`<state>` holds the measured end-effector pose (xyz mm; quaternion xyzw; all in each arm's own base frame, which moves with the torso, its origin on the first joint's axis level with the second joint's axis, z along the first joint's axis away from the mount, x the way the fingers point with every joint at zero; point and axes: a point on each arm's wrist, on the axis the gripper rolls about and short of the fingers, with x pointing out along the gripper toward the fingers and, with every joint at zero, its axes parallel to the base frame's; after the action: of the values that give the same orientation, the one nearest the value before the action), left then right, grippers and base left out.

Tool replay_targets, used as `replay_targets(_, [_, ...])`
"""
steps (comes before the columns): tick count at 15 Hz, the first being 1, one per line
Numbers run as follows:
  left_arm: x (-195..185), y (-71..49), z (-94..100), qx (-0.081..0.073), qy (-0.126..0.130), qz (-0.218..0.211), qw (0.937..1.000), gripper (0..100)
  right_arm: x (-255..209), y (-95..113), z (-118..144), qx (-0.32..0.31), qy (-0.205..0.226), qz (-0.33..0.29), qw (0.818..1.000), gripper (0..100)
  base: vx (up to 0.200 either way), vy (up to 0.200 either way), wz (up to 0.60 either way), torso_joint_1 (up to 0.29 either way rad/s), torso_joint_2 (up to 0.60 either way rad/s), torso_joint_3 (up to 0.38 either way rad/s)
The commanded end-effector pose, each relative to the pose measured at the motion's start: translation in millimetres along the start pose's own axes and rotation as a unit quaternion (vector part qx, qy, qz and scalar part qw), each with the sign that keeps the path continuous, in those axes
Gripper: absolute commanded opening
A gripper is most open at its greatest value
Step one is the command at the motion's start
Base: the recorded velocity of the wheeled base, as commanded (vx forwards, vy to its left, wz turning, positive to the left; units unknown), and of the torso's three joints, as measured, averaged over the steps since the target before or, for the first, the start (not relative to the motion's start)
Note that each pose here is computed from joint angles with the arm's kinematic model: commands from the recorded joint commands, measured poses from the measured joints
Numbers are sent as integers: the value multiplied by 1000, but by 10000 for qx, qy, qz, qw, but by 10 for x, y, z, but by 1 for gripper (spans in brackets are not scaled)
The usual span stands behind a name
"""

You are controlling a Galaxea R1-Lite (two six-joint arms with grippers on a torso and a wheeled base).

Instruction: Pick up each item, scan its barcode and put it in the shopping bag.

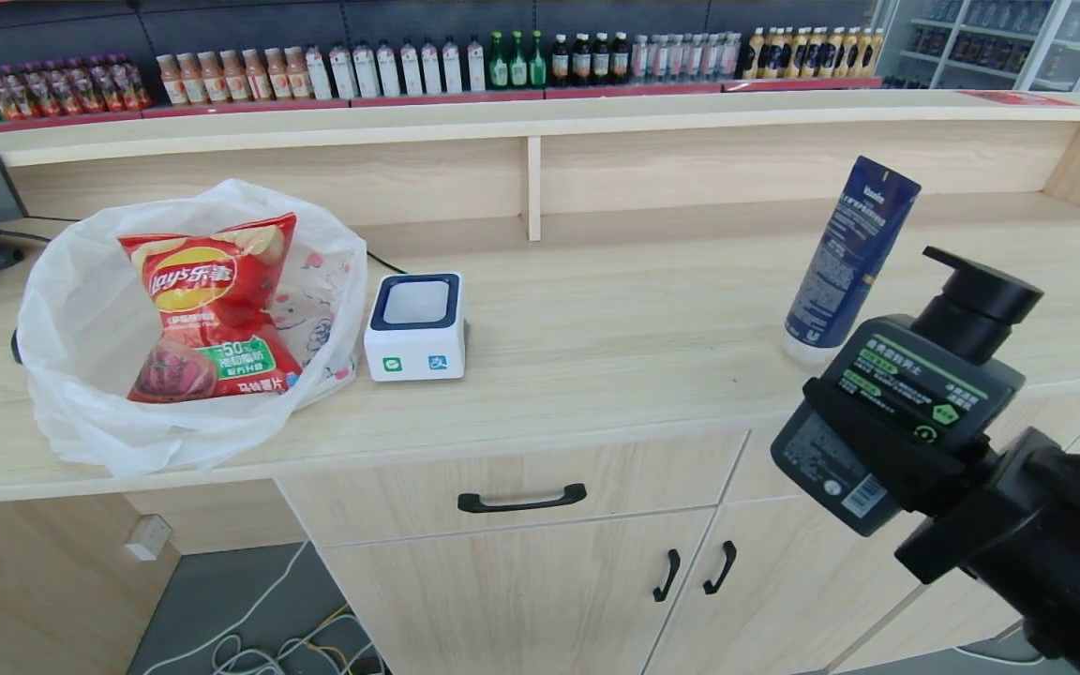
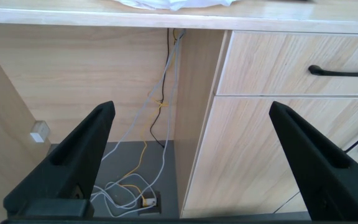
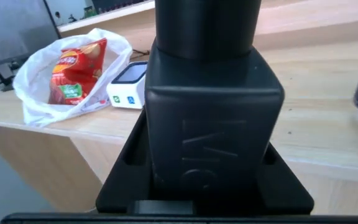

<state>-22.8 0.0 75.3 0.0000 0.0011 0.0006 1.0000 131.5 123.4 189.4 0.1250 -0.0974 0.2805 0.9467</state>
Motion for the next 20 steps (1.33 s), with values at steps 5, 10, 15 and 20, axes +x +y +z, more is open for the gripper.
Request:
replay_targets(5, [0, 0, 0, 0, -3, 1, 10000, 100, 143, 219, -81, 1083, 241, 1065, 9881, 0, 0, 0, 0, 0, 0, 0])
replay_targets(10, [0, 0, 0, 0, -3, 1, 10000, 100, 207, 346, 73, 1936, 39, 1944, 9616, 0, 0, 0, 0, 0, 0, 0])
replay_targets(15, [0, 0, 0, 0, -3, -6, 10000, 100, 242, 433, 109, 2638, 115, 2115, 9410, 0, 0, 0, 0, 0, 0, 0])
replay_targets(20, [0, 0, 0, 0, -3, 1, 10000, 100, 184, 558, 98, 2979, 273, 2397, 9236, 0, 0, 0, 0, 0, 0, 0])
